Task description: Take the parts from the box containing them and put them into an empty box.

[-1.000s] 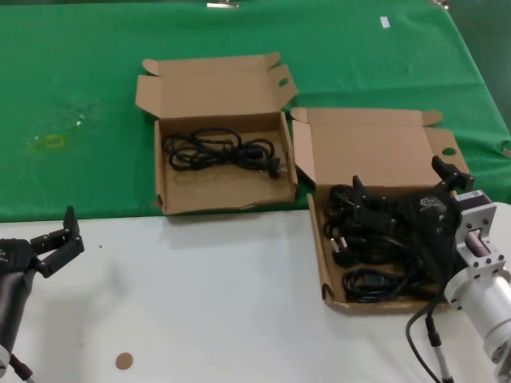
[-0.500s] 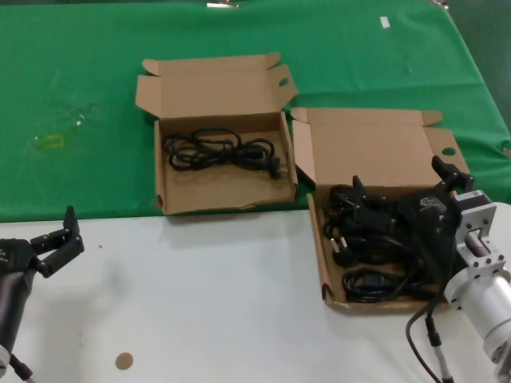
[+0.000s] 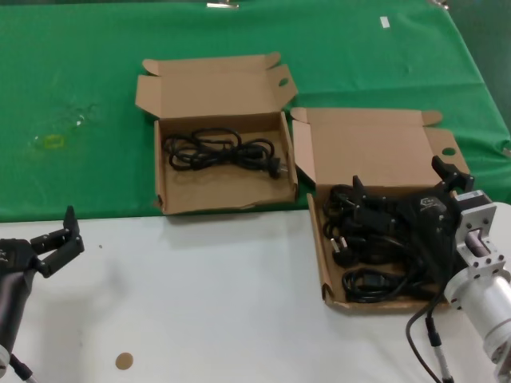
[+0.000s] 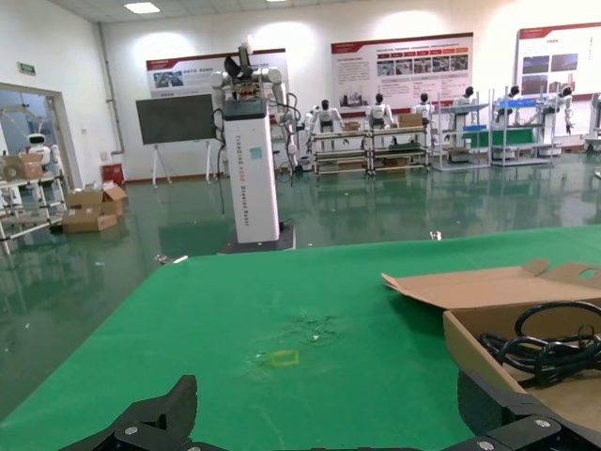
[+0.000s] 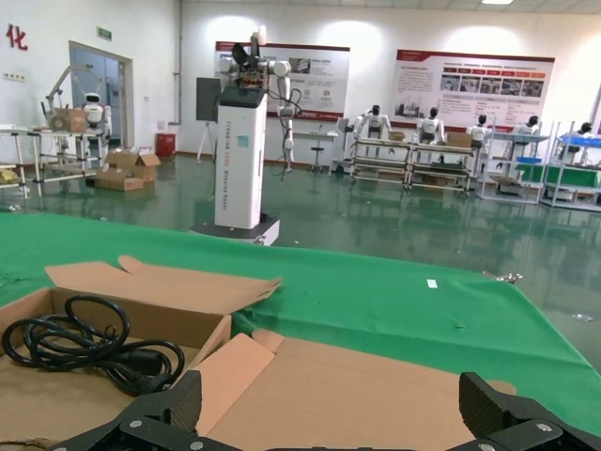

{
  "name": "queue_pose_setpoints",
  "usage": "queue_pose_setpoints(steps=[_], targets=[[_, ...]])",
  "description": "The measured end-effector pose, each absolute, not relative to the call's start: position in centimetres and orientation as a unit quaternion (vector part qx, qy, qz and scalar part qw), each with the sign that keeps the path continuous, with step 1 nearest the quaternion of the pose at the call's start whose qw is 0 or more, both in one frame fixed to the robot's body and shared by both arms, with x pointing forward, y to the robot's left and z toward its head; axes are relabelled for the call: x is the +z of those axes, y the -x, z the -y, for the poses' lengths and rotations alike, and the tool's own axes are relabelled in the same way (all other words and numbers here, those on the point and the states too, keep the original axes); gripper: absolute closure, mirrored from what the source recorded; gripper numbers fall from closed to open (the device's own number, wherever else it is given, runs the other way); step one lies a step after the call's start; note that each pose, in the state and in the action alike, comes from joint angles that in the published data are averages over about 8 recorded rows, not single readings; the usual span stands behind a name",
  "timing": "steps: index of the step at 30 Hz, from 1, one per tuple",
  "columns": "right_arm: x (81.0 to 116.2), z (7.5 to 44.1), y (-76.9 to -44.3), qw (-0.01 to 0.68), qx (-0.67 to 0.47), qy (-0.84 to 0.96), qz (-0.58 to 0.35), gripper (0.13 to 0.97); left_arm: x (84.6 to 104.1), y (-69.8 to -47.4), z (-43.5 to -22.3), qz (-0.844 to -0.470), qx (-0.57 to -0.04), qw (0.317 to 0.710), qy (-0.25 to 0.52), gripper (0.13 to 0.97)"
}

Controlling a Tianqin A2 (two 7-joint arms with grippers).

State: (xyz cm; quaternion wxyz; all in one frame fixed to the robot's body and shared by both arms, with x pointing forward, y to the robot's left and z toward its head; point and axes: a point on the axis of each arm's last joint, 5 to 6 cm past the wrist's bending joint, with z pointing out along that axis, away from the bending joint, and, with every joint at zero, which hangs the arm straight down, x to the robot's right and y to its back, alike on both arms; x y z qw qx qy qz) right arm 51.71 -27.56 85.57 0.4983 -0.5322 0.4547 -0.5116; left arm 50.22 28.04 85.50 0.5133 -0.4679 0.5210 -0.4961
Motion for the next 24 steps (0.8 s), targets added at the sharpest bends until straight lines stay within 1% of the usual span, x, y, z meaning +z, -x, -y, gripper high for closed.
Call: queue_pose_setpoints(steps=[24], targets=[[85.57, 27.56, -51.71, 0.498, -0.512, 0.532, -0.455, 0.13, 85.5, -50.22, -28.04, -0.521, -0.496, 0.513, 0.468, 0.132]])
